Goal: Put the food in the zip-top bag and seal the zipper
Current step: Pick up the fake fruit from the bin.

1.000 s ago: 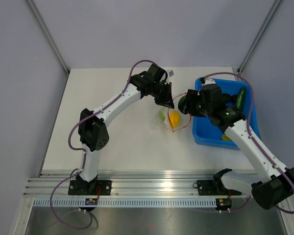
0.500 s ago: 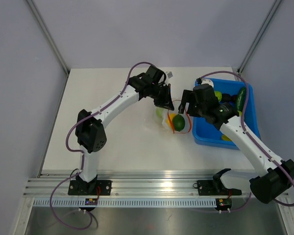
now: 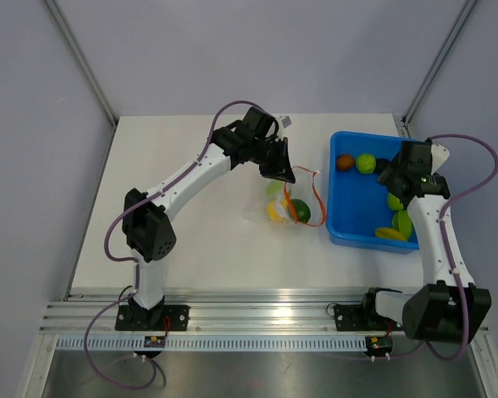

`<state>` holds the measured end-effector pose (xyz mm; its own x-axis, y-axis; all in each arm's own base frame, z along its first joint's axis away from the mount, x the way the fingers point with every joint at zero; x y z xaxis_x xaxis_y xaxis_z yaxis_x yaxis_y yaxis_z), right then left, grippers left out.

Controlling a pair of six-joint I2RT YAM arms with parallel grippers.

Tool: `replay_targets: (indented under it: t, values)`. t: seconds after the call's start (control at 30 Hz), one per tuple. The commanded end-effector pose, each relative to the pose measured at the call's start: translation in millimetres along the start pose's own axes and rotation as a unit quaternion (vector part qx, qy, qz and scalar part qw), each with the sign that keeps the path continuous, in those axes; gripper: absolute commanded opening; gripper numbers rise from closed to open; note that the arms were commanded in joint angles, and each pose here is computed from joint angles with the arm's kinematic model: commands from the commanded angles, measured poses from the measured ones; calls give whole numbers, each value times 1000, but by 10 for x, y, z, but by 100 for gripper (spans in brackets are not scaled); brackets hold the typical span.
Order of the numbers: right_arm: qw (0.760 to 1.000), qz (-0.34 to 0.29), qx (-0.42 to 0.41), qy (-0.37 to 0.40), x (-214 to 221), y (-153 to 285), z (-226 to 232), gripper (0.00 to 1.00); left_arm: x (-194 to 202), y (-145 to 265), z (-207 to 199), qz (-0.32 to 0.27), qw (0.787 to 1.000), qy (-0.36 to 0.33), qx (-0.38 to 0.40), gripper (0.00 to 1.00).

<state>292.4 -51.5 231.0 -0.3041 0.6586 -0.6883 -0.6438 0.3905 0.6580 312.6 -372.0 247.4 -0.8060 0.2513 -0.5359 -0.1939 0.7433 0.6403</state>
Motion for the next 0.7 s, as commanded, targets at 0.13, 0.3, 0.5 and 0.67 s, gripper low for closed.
replay_targets:
  t: [0.13, 0.3, 0.5, 0.67]
  values:
    - [996, 4, 89, 32, 23, -725, -197, 91, -196, 298, -242, -46, 998, -33, 32, 0]
    - [993, 17, 109, 46, 27, -1093, -158, 97, -177, 269, -205, -44, 998, -43, 28, 0]
    - [985, 33, 154, 63, 101, -1486, -253, 98, -175, 259, -185, -41, 997, -54, 27, 0]
    - [981, 21, 173, 79, 67, -1631, -300, 97, -158, 230, -159, -36, 997, -56, 28, 0]
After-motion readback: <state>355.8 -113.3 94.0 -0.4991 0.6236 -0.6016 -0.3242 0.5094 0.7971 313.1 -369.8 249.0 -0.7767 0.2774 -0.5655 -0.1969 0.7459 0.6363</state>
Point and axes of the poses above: each gripper's point midway between its finger pads, its own y axis back along the fingers, its own z axis along the line the jaws close on, x = y × z, the point moved 3 cm from there along y, back along the fingers, and after that the axes turned 13 degrees about -y, right-handed, at the moved point
